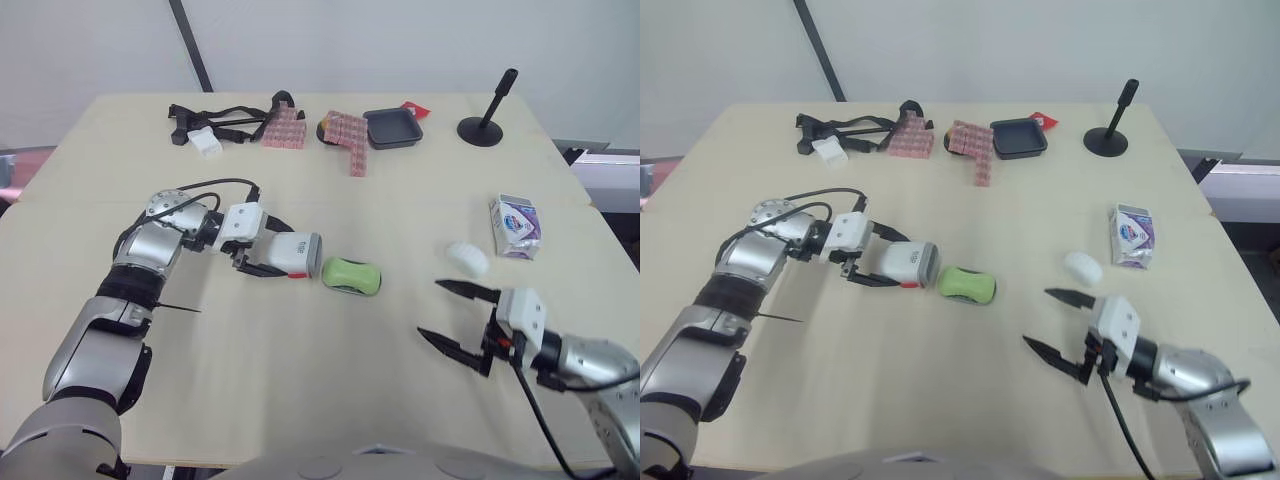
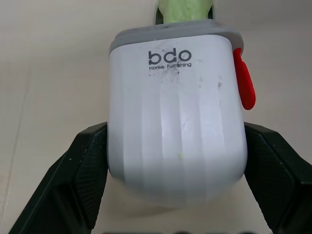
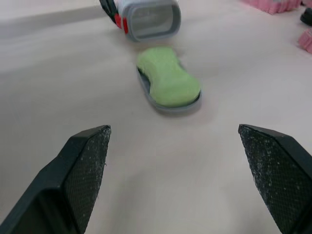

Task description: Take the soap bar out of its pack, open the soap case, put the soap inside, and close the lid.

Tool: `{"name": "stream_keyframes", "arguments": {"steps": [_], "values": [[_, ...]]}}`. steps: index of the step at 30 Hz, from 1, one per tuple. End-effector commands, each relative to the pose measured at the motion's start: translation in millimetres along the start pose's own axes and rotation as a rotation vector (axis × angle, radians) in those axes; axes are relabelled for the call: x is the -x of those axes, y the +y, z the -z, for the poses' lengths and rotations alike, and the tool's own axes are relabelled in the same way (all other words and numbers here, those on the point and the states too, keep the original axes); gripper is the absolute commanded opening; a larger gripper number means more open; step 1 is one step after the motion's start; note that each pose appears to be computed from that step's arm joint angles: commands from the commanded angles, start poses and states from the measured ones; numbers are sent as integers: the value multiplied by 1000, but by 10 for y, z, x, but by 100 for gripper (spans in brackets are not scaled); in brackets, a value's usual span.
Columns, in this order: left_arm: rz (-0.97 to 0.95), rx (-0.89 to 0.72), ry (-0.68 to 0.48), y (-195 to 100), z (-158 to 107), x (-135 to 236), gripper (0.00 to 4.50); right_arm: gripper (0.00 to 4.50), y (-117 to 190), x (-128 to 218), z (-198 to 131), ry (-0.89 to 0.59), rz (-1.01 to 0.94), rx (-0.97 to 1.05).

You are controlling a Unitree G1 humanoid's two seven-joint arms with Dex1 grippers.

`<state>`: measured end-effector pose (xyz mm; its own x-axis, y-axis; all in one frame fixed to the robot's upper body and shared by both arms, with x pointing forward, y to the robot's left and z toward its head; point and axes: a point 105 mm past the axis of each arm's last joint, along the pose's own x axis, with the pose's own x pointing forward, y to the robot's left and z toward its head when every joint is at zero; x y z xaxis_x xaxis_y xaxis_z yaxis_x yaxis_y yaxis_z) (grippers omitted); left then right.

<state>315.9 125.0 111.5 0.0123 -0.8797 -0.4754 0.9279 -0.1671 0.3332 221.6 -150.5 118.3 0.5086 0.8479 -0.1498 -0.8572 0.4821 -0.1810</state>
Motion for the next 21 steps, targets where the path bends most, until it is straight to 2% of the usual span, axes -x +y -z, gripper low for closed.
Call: {"name": "stream_keyframes", "arguments": {"steps": [1,8,21], "values": [[-30,-19,-50,-29,-134,104,346,450,22,-178,-180,53,-92,-3],[-25,16,-86,-212,-182,71,346,450,-77,-538,-282,212,-176,24],[1,44,-61,-371,-109,27,346,450,12,-1159,-225,329,-247,33]]}}
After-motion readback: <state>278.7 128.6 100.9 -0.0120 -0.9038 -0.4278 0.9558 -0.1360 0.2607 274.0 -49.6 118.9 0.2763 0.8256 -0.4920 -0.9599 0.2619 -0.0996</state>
